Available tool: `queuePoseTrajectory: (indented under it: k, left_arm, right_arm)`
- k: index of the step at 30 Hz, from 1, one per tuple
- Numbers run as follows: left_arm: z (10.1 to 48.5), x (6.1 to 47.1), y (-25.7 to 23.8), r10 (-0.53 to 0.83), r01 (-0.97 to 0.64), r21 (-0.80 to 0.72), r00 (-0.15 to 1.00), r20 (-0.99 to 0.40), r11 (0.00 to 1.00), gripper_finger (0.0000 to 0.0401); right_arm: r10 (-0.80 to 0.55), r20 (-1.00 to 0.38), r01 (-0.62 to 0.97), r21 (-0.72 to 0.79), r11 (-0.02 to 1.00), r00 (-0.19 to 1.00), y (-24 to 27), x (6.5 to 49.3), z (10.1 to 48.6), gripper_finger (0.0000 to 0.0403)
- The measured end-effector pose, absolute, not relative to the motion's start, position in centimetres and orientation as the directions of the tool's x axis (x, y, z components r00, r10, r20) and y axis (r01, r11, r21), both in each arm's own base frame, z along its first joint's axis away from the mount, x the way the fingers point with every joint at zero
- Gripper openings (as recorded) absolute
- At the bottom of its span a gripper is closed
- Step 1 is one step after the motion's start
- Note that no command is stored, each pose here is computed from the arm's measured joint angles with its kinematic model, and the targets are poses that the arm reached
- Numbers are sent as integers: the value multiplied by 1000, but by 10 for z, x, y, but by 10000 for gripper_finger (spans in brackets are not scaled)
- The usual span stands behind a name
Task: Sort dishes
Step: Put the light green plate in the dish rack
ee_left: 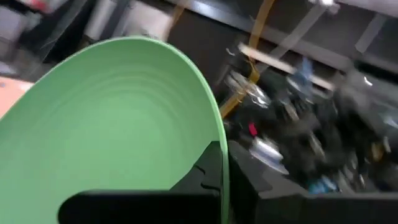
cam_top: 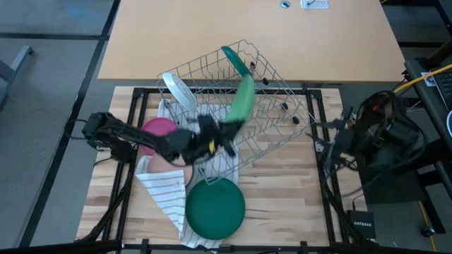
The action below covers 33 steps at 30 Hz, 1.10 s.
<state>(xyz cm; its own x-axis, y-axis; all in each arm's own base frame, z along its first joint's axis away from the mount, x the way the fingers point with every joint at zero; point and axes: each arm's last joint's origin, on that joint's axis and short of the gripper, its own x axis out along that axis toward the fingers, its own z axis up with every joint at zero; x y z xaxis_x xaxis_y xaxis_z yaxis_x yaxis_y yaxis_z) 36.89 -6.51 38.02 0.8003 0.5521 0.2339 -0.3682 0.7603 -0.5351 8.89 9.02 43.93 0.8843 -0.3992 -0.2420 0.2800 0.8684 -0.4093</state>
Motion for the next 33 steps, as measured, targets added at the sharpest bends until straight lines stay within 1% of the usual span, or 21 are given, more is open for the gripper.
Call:
queuePoseTrajectory:
  k: [4, 9, 12, 17, 21, 26, 29, 33]
  left_arm:
    - [391, 362, -30, 651, -416, -599, 719, 245, 684, 0]
    - [397, 358, 6, 720, -464, -618, 645, 255, 634, 0]
    - [397, 356, 27, 761, -493, -633, 599, 251, 597, 0]
    - [397, 352, 61, 816, -499, -688, 523, 245, 526, 0]
    - [395, 349, 77, 842, -515, -703, 488, 231, 491, 0]
    - [379, 346, 89, 904, -563, -733, 394, 168, 382, 0]
    - [364, 336, 95, 920, -552, -763, 366, 141, 336, 0]
    - [346, 311, 96, 929, -510, -808, 350, 117, 294, 0]
  right_arm:
    - [-442, -192, 357, -358, 863, 876, 63, 73, 405, 145]
    - [-468, -166, 427, -231, 874, 868, 40, 58, 355, 145]
    - [-468, -162, 447, -151, 882, 869, 34, 55, 325, 145]
    - [-456, -157, 450, -71, 890, 876, 37, 57, 284, 145]
    - [-452, -155, 451, -48, 891, 878, 44, 61, 264, 145]
    - [-441, -161, 446, -6, 895, 883, 55, 67, 248, 145]
    - [-421, -205, 425, -27, 905, 884, 58, 69, 241, 145]
    - [-403, -241, 406, -37, 913, 883, 59, 70, 238, 145]
